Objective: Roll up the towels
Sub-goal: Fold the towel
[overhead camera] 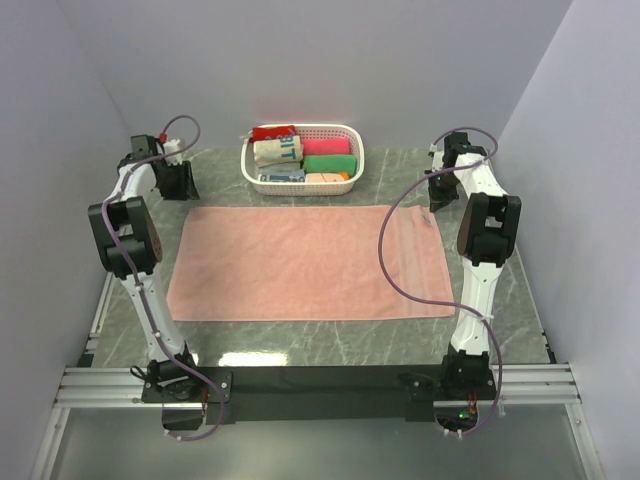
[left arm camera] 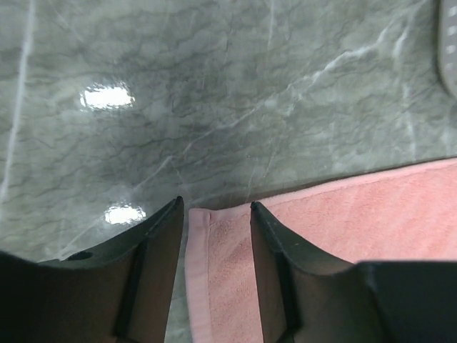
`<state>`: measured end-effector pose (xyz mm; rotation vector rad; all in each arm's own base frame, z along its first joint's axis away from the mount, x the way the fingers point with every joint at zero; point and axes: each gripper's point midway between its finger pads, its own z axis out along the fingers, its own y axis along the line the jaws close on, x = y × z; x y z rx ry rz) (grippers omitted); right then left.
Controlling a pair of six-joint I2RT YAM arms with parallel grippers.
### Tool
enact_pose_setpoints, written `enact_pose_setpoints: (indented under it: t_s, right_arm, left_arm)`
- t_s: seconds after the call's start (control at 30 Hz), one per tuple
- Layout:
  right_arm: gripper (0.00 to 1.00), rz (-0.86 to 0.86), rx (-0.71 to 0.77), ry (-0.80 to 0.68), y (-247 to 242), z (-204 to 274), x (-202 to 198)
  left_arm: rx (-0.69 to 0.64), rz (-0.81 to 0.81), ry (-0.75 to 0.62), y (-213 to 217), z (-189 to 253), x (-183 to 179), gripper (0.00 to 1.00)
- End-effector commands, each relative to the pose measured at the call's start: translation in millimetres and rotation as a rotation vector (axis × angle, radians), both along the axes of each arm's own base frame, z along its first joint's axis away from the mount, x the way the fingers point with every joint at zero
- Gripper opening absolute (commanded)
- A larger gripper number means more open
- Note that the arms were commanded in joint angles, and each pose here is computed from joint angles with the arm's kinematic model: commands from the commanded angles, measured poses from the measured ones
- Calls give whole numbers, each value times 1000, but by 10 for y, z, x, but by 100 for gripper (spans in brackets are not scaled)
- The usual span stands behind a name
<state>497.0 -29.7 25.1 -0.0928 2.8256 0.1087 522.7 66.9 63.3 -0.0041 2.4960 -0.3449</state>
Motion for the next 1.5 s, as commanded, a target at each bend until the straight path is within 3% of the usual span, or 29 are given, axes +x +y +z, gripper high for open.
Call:
enact_pose_setpoints:
  t_s: [0.0,0.43,0.87,0.97,1.0,1.2,1.37,1.47]
  right_arm:
    - [0,5,21,-54,67,120,115]
    - [0,0,12,-45,47,101,135]
    - [0,1,36,-43,90,97,132]
    - [0,-1,45,-42,106,101,125]
    - [0,-2,45,-45,106,109,130]
    - [0,-8,34,-88,76,204,221]
    - [0,-17,13,-146,27,329,334]
    - [0,-23,10,-224,-28,553,488]
  left_arm:
    - [46,22,8,31,22,34,48]
    - [99,57,137,53,-374,-292,40]
    - [130,10,174,-183,-536,-246,39]
    - [172,1,190,-230,-581,-266,32]
    - [182,-10,195,-261,-603,-275,25]
    - [182,3,194,-214,-592,-235,1]
    - [141,52,92,-94,-287,30,0]
    - [68,66,-35,-28,142,260,0]
